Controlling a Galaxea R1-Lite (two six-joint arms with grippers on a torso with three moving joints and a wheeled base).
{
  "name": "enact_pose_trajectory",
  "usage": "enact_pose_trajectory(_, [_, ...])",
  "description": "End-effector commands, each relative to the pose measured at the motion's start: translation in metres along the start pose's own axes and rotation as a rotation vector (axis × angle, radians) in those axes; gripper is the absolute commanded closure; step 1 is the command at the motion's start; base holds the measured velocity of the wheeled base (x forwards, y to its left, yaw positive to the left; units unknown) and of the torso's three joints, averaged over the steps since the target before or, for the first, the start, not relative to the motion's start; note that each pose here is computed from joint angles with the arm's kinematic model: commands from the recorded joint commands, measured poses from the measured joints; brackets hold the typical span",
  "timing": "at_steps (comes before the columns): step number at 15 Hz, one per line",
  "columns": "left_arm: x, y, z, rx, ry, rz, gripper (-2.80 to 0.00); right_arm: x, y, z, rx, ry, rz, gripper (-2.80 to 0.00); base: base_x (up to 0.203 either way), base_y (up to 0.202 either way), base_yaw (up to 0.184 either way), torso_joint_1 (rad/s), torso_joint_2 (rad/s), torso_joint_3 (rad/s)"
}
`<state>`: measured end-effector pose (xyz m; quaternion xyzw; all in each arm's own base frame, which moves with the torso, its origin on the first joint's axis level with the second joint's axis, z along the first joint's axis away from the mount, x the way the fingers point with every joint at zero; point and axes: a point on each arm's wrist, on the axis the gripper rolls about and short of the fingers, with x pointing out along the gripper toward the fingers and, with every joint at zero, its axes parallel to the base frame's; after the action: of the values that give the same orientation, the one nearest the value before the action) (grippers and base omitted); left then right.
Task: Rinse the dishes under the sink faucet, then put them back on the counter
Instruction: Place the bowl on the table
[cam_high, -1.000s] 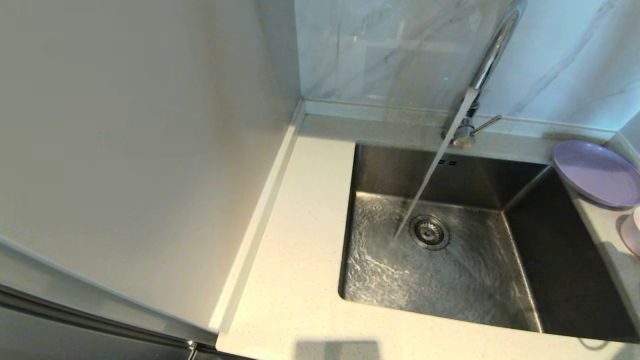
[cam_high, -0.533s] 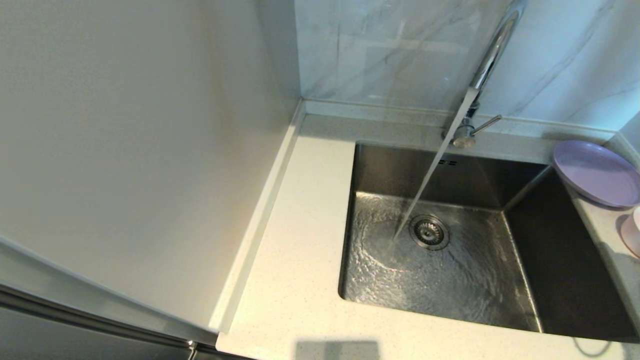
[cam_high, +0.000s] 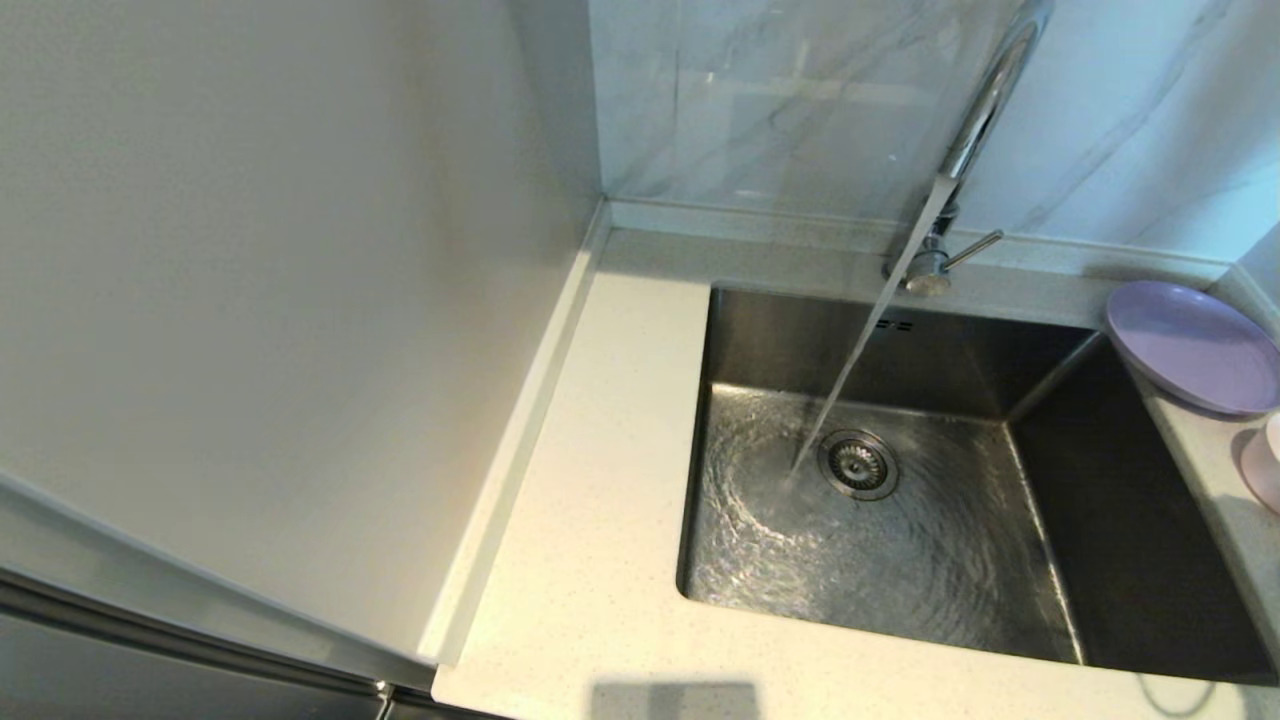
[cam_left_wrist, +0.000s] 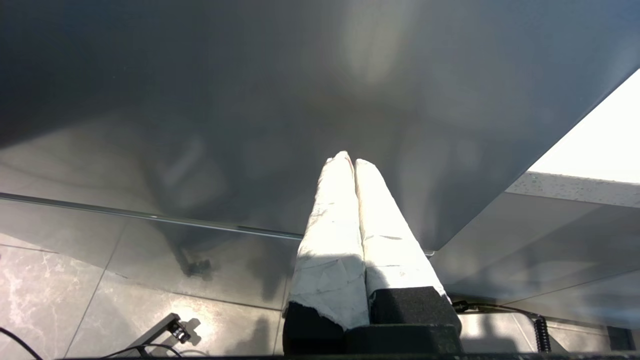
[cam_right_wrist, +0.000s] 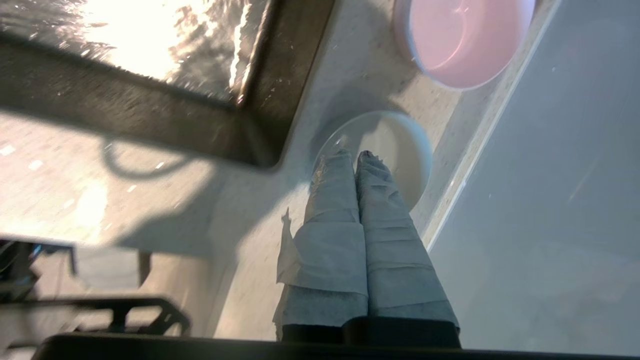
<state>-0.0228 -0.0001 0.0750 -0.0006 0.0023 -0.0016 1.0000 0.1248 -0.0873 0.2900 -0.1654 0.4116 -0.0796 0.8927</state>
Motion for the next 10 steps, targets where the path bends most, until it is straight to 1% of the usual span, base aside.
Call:
enact_pose_trajectory(1, [0.000,0.000,0.000,0.000,0.000,0.000,0.00,-0.003,-0.006,0.012,0.018,0.107,0.077,0.00,0.000,0.000,0.000,0.000,0.00,0.000])
enact_pose_trajectory(3, [0.000,0.000,0.000,0.000,0.000,0.000,0.00,0.011,-0.017,0.028,0.046,0.165,0.074,0.00,0.000,0.000,0.000,0.000,0.00,0.000])
enact_pose_trajectory(4, [0.000,0.000,0.000,0.000,0.000,0.000,0.00,0.021,-0.022,0.038,0.061,0.180,0.078,0.00,0.000,0.000,0.000,0.000,0.00,0.000])
enact_pose_trajectory(5, [0.000,0.000,0.000,0.000,0.000,0.000,0.00,0.030,-0.025,0.048,0.080,0.184,0.084,0.00,0.000,0.000,0.000,0.000,0.00,0.000])
enact_pose_trajectory(7, [0.000,0.000,0.000,0.000,0.000,0.000,0.00,0.043,-0.032,0.067,0.156,0.194,0.097,0.00,0.000,0.000,0.000,0.000,0.00,0.000])
enact_pose_trajectory(8, [0.000,0.000,0.000,0.000,0.000,0.000,0.00,0.051,-0.034,0.073,0.174,0.203,0.104,0.00,0.000,0.000,0.000,0.000,0.00,0.000])
enact_pose_trajectory(10, [0.000,0.000,0.000,0.000,0.000,0.000,0.00,0.062,-0.038,0.080,0.181,0.207,0.109,0.00,0.000,0.000,0.000,0.000,0.00,0.000])
